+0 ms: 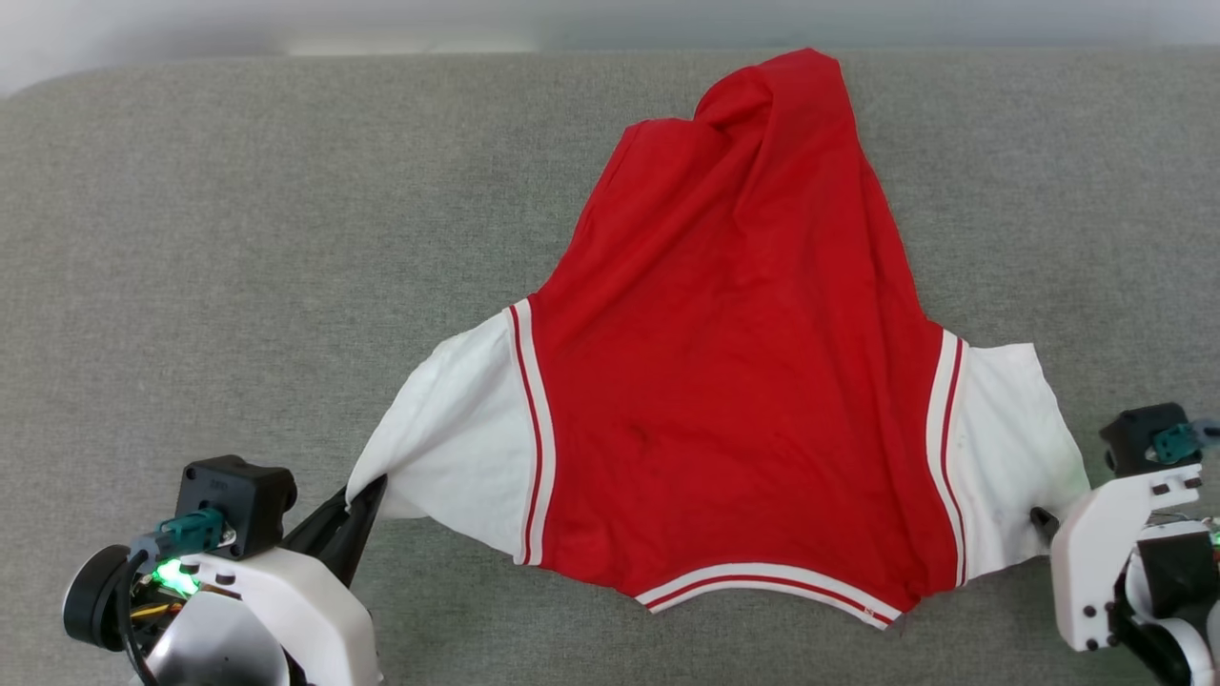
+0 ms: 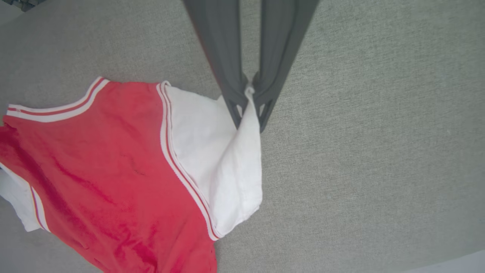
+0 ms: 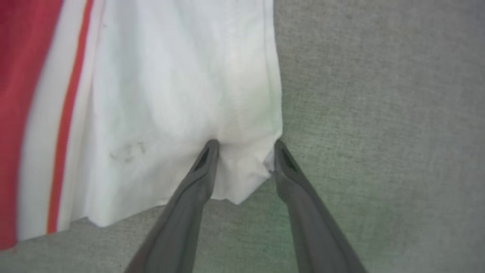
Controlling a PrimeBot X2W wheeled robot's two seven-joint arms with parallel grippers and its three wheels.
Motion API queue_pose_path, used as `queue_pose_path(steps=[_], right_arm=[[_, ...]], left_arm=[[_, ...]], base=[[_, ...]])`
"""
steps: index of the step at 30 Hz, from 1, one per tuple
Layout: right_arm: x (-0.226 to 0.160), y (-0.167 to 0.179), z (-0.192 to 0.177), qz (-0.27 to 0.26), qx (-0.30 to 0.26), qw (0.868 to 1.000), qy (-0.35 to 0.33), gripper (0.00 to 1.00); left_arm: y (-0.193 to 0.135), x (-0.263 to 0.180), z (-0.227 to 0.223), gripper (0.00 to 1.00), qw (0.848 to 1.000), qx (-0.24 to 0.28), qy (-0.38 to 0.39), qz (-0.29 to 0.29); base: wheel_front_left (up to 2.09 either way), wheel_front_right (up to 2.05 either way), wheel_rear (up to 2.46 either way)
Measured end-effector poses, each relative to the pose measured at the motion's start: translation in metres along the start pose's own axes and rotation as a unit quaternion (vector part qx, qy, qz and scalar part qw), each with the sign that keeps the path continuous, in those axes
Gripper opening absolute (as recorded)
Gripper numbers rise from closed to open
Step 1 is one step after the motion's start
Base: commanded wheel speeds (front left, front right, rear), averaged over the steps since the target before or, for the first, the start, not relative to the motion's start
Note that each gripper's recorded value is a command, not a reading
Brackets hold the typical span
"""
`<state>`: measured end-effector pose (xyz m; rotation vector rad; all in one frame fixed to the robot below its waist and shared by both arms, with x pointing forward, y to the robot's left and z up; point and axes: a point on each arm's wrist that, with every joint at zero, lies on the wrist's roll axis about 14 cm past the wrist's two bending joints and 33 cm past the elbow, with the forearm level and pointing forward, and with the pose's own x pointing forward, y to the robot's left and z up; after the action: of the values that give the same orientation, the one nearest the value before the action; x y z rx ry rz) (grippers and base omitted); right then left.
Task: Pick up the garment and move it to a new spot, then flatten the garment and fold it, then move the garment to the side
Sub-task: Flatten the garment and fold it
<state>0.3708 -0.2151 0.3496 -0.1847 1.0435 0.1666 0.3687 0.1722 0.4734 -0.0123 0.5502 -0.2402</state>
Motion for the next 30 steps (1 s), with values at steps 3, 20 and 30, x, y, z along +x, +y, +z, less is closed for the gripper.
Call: queue_pose_path(steps=[3,20,30], right_arm=[[-0.003,0.004,0.003,0.006,0.003,1.000,-0.014,0.00],[-0.146,-0.063,0.102,-0.051,0.034,0.958,-0.281,0.00],[-0.274,-0.083,0.171,-0.044,0.072,0.874,-0.479,0.00]], left_arm=[[0.003,-0.002,0.002,0.00,1.000,0.006,-0.009,0.006],[-0.002,-0.061,0.112,0.00,0.974,0.034,-0.225,-0.012],[-0.008,-0.130,0.230,0.00,0.902,0.087,-0.423,-0.015]], base=[[0.00,0.00,0.00],[0.00,0.00,0.00],[0.00,0.00,0.00]])
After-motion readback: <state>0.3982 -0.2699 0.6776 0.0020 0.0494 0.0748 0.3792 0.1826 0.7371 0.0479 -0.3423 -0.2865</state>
